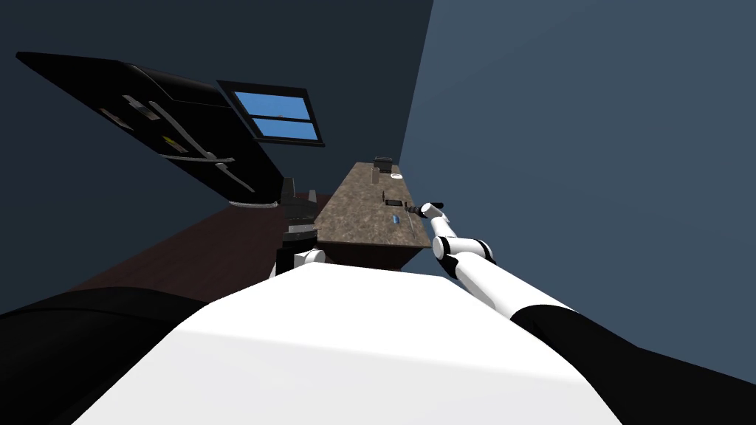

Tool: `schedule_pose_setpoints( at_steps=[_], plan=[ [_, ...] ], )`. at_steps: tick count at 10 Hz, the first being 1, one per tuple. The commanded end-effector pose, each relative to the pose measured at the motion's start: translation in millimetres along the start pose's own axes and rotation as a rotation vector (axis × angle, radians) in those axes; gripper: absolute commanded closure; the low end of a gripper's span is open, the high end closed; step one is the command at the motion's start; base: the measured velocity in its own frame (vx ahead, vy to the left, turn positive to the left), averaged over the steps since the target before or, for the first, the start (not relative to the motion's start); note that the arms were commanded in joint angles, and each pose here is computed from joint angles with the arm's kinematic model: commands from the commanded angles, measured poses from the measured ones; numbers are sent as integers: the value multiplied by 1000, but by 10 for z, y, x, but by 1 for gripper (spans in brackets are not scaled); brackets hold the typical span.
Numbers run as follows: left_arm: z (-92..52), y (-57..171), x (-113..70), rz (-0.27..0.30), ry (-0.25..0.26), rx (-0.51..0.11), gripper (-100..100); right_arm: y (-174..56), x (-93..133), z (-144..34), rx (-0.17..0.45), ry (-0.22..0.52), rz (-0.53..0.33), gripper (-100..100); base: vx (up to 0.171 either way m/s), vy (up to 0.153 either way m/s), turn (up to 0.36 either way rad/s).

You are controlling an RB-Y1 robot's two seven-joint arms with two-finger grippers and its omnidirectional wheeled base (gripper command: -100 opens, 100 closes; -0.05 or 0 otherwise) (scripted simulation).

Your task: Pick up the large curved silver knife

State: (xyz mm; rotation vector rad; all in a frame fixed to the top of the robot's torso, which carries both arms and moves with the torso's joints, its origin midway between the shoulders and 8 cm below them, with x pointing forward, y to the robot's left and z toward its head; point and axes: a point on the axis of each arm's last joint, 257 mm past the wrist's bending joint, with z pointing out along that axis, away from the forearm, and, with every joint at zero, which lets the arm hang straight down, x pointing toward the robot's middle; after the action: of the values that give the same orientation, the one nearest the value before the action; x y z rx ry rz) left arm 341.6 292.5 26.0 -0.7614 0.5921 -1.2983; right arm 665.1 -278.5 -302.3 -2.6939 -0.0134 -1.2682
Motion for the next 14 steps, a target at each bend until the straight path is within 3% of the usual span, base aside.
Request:
schedule_pose_setpoints(
  at_steps=[1,5,7,8,14],
  plan=[
    [0,0,0,0,0,0,0,0,0,0,0,0,0,-100,-3,5,-14],
    [0,0,0,0,0,0,0,0,0,0,0,0,0,-100,0,0,1],
    [0,0,0,0,0,0,0,5,-246,-33,32,-33,-6,-100,-24,34,-97],
    [0,0,0,0,0,0,0,-27,-127,-60,37,-11,-17,-100,-24,33,-95],
    [0,0,0,0,0,0,0,-27,-127,-60,37,-11,-17,-100,3,-5,13]
  ],
)
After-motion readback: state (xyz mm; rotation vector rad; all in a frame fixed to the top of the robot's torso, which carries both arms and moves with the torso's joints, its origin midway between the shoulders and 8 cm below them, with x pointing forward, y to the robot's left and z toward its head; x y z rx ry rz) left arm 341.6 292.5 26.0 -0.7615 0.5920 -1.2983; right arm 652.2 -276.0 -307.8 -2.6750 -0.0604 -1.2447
